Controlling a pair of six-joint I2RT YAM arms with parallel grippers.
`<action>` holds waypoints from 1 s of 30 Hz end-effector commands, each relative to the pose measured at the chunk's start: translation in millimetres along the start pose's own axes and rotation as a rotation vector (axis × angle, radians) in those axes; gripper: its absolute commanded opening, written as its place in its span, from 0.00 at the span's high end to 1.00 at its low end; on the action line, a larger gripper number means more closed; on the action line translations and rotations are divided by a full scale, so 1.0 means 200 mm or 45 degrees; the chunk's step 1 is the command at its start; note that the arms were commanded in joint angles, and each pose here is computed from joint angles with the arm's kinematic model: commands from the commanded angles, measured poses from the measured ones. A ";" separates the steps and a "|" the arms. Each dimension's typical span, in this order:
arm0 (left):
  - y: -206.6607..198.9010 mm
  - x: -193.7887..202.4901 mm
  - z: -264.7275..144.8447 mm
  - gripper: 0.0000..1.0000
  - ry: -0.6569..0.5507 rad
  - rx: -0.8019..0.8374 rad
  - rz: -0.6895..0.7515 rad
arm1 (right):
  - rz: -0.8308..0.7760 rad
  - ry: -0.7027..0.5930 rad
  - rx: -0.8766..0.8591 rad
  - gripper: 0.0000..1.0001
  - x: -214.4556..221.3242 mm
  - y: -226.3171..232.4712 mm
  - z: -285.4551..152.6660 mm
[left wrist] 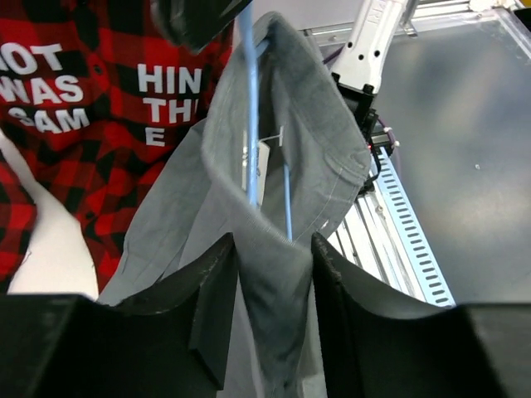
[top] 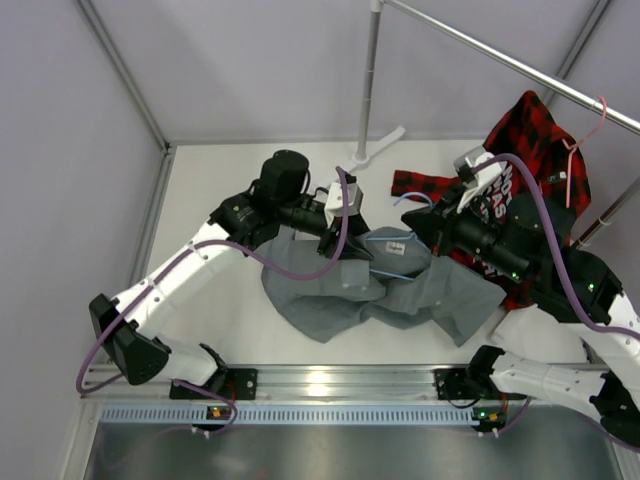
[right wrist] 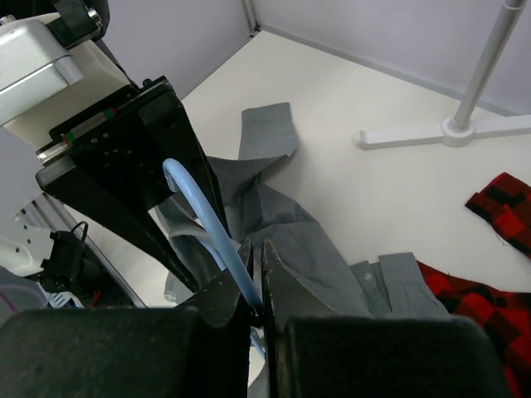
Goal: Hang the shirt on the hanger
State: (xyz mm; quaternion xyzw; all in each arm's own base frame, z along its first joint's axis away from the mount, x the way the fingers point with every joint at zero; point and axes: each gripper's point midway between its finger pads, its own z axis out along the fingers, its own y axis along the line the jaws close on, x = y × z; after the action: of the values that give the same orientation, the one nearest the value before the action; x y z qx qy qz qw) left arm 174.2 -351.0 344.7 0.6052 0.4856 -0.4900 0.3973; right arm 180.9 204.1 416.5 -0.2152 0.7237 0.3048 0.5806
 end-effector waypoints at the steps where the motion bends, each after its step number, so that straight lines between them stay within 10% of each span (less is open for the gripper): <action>1: 0.02 -0.06 0.00 0.59 -0.024 -0.027 0.133 | 0.022 -0.132 -0.102 1.00 -0.14 0.09 -0.01; 5: 0.04 -0.06 0.01 0.66 -0.019 -0.030 0.112 | 0.033 -0.126 -0.143 1.00 -0.12 0.12 0.01; 7: 0.04 -0.05 0.02 1.00 -0.011 -0.043 0.092 | 0.035 -0.130 -0.150 1.00 -0.12 0.12 0.02; 26: -0.03 -0.09 0.03 0.75 -0.041 0.038 0.073 | 0.081 -0.135 -0.183 1.00 -0.11 0.16 0.08; 30: -0.04 -0.08 0.04 0.92 -0.041 0.052 0.070 | 0.083 -0.127 -0.181 1.00 -0.11 0.16 0.11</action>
State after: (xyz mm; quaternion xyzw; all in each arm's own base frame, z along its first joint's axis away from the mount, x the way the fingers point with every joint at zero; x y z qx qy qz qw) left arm 171.3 -356.5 341.0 0.6069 0.4912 -0.4856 0.3932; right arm 181.1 233.5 411.5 -0.2278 0.7126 0.3524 0.5623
